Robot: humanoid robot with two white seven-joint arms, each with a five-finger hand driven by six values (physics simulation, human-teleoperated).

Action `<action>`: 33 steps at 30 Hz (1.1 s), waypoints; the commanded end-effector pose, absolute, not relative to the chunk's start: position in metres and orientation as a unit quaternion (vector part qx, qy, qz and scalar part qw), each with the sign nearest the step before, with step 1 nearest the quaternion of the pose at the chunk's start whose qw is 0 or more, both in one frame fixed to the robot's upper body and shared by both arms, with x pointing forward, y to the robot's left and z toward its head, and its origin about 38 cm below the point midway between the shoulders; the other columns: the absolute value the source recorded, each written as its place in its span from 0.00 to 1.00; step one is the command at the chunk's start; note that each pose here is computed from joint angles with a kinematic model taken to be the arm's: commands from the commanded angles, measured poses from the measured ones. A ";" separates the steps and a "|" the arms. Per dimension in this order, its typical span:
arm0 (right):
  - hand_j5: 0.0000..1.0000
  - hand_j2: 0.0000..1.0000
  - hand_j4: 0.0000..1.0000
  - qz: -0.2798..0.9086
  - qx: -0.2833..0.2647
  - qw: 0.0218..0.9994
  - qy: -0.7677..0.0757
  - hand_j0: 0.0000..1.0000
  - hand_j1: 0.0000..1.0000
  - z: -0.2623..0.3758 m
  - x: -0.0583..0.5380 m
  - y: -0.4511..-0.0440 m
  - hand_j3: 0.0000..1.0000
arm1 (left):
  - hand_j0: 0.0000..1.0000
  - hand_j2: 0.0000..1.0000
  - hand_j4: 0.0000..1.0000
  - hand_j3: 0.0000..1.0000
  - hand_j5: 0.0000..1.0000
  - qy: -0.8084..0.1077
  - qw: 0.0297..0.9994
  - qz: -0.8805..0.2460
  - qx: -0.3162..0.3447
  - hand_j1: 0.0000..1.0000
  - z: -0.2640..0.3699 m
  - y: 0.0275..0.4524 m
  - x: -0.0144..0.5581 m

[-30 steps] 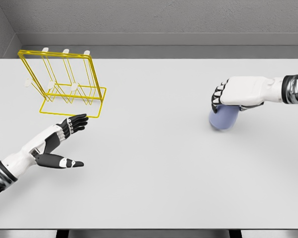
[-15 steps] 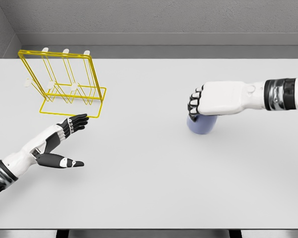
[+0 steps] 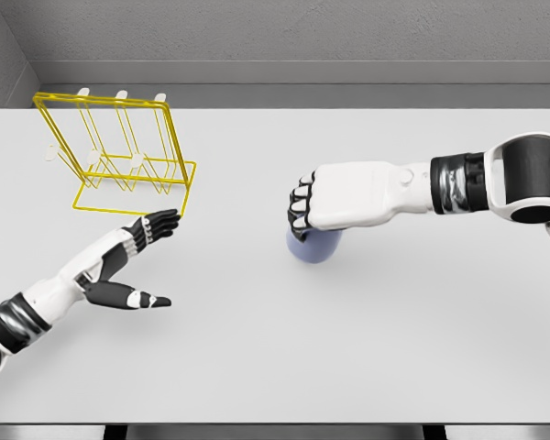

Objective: Place the cup on the cup holder with both arms

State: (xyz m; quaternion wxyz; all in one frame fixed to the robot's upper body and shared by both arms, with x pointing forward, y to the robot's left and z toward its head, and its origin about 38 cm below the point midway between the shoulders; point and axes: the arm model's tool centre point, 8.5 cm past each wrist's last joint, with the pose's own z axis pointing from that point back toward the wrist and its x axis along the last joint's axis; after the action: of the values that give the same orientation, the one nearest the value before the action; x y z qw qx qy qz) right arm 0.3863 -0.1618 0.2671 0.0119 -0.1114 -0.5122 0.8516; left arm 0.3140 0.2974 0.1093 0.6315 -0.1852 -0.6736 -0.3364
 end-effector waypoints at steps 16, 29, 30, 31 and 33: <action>0.50 0.50 0.50 0.859 -0.061 -0.024 -0.508 0.50 0.50 0.229 0.367 -0.115 0.50 | 1.00 1.00 1.00 1.00 1.00 -0.678 0.627 -0.336 -0.187 1.00 0.108 0.291 0.318; 0.88 0.88 0.88 0.864 -0.061 -0.022 -0.500 0.88 0.88 0.219 0.367 -0.115 0.88 | 1.00 1.00 1.00 1.00 1.00 -0.681 0.623 -0.335 -0.188 1.00 0.108 0.288 0.319; 0.99 0.99 0.99 0.864 -0.061 -0.022 -0.499 0.99 0.99 0.220 0.367 -0.116 0.99 | 1.00 1.00 1.00 1.00 1.00 -0.680 0.625 -0.335 -0.186 1.00 0.107 0.289 0.320; 1.00 1.00 1.00 0.864 -0.062 -0.022 -0.499 1.00 1.00 0.219 0.367 -0.116 1.00 | 1.00 1.00 1.00 1.00 1.00 -0.680 0.625 -0.334 -0.186 1.00 0.107 0.289 0.320; 1.00 1.00 1.00 0.864 -0.063 -0.021 -0.499 1.00 1.00 0.220 0.368 -0.117 1.00 | 1.00 1.00 1.00 1.00 1.00 -0.680 0.625 -0.335 -0.186 1.00 0.107 0.289 0.320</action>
State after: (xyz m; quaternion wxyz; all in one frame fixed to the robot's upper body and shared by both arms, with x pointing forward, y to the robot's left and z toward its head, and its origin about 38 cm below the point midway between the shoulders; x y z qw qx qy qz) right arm 0.3671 -0.1163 0.2193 -0.0235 -0.0625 -0.4978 0.8647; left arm 0.3197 0.2886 0.1068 0.6241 -0.1859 -0.6803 -0.3363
